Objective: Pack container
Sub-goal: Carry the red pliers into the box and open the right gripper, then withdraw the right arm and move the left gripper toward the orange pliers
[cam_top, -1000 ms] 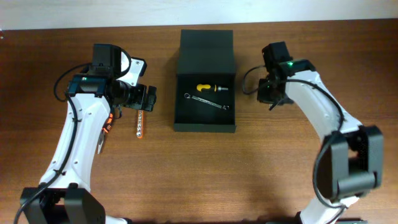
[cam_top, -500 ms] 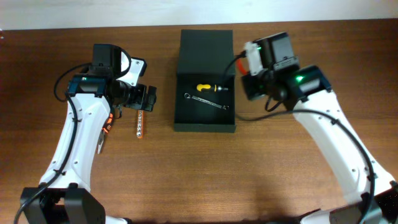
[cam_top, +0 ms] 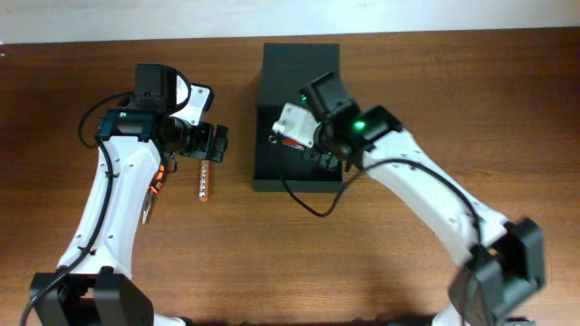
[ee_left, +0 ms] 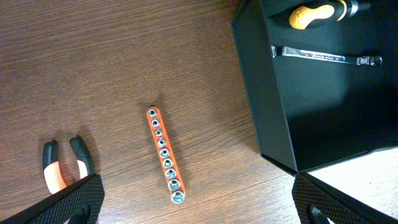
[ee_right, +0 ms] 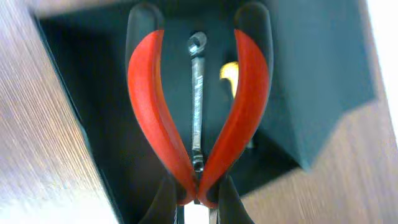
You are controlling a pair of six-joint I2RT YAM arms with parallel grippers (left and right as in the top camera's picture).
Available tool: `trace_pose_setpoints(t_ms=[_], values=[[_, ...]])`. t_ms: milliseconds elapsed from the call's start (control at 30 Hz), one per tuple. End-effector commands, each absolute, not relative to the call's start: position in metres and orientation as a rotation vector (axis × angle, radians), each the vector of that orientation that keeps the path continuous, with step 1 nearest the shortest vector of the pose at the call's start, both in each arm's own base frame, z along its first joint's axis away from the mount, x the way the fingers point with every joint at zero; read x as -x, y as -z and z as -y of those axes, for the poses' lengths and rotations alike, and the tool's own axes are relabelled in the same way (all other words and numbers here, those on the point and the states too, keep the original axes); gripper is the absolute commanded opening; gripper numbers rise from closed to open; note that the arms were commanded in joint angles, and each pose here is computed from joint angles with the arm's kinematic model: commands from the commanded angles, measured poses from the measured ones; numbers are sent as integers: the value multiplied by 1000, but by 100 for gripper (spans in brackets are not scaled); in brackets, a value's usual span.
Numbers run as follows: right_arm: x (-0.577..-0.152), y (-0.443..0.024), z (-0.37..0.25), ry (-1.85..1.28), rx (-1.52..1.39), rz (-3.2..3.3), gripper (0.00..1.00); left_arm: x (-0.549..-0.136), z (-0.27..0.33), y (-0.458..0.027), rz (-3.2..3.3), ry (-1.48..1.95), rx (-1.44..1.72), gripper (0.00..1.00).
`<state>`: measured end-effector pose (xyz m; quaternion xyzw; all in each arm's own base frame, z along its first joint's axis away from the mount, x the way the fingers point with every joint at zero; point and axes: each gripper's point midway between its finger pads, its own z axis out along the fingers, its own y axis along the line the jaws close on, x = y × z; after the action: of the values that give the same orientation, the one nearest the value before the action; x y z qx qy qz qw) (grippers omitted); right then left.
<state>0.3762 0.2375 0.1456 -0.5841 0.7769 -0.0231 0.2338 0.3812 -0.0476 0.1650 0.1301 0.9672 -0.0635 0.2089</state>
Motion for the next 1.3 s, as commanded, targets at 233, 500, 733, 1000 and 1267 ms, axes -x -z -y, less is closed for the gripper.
trace_pose_setpoints(t_ms=[233,500,733,1000,1267], values=[[-387,-77,-251,133,2056,-1882,4,-385,49,-169,-2675,175,-387,99],[-367,-55,-260,-50,2122,-1897,4,-385,49,-169,-2675,175,-387,99],[-363,-51,-259,-63,2128,-1920,22,-385,49,-169,-2675,175,-387,99],[-395,-93,-252,124,1903,-2020,31,-385,49,-169,-2675,175,-387,99],[-434,-228,-252,69,1236,-2166,46,-389,54,-172,-2650,208,-394,99]])
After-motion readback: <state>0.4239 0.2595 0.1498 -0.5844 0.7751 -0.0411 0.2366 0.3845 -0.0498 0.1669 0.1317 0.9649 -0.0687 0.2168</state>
